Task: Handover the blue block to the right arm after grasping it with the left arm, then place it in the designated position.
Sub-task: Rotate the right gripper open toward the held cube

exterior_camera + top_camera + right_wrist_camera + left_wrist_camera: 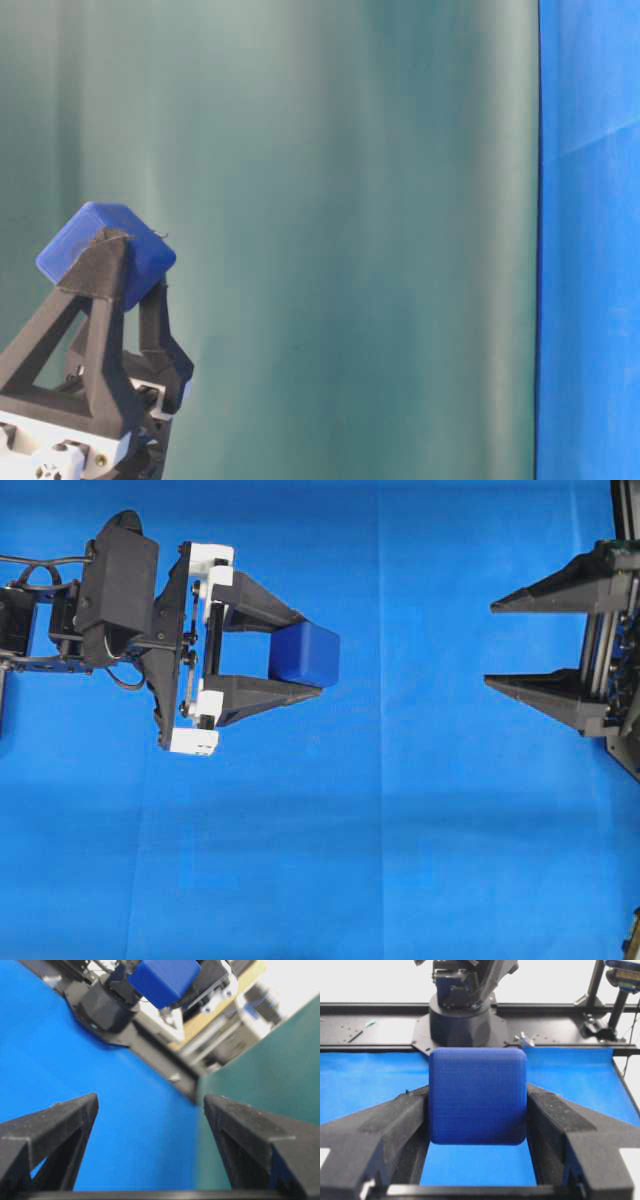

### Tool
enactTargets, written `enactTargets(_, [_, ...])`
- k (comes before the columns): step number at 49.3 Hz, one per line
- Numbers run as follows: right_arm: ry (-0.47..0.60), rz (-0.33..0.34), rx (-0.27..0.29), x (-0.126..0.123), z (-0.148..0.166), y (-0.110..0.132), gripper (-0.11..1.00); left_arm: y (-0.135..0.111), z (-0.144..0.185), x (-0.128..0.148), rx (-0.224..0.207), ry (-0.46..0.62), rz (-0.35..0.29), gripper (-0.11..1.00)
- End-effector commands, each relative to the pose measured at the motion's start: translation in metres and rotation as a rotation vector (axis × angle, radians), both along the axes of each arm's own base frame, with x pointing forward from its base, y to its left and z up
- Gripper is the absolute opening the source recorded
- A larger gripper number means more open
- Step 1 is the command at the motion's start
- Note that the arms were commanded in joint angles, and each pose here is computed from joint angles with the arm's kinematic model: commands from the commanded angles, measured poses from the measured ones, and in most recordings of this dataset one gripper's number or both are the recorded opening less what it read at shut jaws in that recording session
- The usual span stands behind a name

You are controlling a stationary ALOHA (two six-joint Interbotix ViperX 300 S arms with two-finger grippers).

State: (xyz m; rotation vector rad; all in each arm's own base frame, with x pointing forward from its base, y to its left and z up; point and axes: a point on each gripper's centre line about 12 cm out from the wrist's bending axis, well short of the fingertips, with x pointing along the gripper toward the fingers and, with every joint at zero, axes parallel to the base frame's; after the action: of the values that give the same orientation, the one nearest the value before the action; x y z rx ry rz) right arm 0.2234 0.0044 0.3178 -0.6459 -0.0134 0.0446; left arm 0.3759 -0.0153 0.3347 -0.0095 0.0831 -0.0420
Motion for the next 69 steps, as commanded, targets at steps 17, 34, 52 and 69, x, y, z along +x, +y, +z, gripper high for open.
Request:
enactTargets(17, [-0.080, 0.048, -0.337, 0.0030, 0.0114, 0.0066, 0.96, -0.0016, 0.0106, -0.0016, -0.020, -0.036, -0.003, 0.48])
enactTargets(34, [-0.102, 0.065, -0.415, 0.0047, 0.0116, 0.0092, 0.96, -0.0016, 0.0104, -0.0012, -0.020, -0.038, -0.003, 0.49])
enactTargets(52, [-0.097, 0.067, -0.421, 0.0050, 0.0104, 0.0092, 0.96, -0.0016, 0.0116, -0.0015, -0.020, -0.041, -0.003, 0.48])
enactTargets(69, [-0.095, 0.069, -0.424, 0.0056, 0.0096, 0.0096, 0.96, -0.0016, 0.0118, -0.0014, -0.020, -0.042, -0.003, 0.48])
